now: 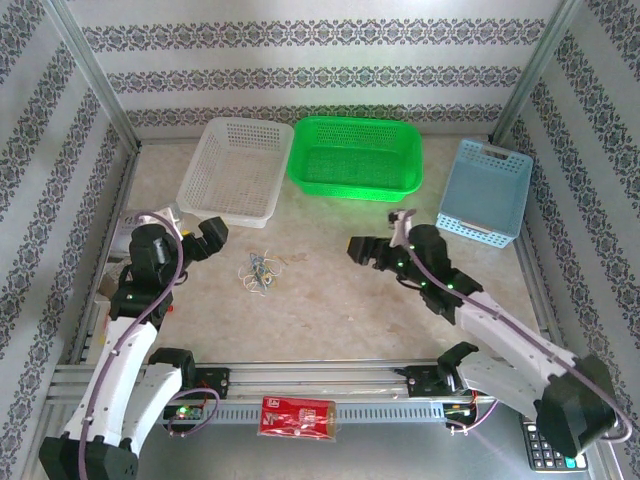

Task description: Untangle the cables

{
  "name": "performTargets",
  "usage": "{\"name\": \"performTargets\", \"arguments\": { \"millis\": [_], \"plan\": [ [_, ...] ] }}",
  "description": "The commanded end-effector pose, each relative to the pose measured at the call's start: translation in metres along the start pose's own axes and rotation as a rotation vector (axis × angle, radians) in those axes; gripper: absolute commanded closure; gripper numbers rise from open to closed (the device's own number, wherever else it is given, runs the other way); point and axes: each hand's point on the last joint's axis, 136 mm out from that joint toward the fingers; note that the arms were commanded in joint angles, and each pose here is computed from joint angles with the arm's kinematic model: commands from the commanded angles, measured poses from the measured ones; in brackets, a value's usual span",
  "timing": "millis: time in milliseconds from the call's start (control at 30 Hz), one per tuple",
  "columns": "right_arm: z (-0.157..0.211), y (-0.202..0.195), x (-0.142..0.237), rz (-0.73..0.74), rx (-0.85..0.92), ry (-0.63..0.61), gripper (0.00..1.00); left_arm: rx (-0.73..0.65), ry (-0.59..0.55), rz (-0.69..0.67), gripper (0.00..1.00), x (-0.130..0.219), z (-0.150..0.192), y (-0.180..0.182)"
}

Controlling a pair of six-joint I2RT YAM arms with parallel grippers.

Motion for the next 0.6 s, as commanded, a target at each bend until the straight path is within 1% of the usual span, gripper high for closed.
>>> {"name": "performTargets", "arguments": {
  "millis": [0, 33, 133, 200, 267, 333, 400, 567],
  "plan": [
    [0.016, -0.009, -0.017, 0.119, 0.070, 0.058, 0.21, 0.048, 0.089, -0.002, 0.00, 0.005, 0.026, 0.001],
    [0.020, -0.006, -0.024, 0.138, 0.088, 0.063, 0.21, 0.059, 0.097, -0.004, 0.00, 0.004, 0.029, 0.002],
    [0.020, 0.002, -0.038, 0.203, 0.141, 0.045, 0.09, 0.093, 0.111, -0.005, 0.00, 0.002, 0.036, 0.003],
    [0.024, 0.009, -0.048, 0.216, 0.176, 0.070, 0.07, 0.100, 0.119, 0.013, 0.00, -0.001, 0.042, 0.000],
    [0.029, 0.017, -0.060, 0.194, 0.181, 0.108, 0.07, 0.093, 0.122, 0.034, 0.00, -0.003, 0.046, -0.005],
    [0.037, 0.025, -0.074, 0.154, 0.177, 0.158, 0.11, 0.092, 0.127, 0.037, 0.00, -0.005, 0.051, -0.006],
    [0.044, 0.031, -0.085, 0.118, 0.168, 0.196, 0.18, 0.095, 0.123, 0.022, 0.00, -0.006, 0.053, -0.006],
    [0.049, 0.030, -0.103, 0.131, 0.136, 0.234, 0.22, 0.110, 0.121, 0.017, 0.00, -0.009, 0.059, -0.010]
  ]
}}
Point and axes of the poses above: each hand's point on the last joint's axis, 136 mm out from that joint toward the fingers, its own x axis back along the fingers, its own y axis along the line the jaws close on, z = x × y, and after that the axes turned 6 degrees about -x, right-handed
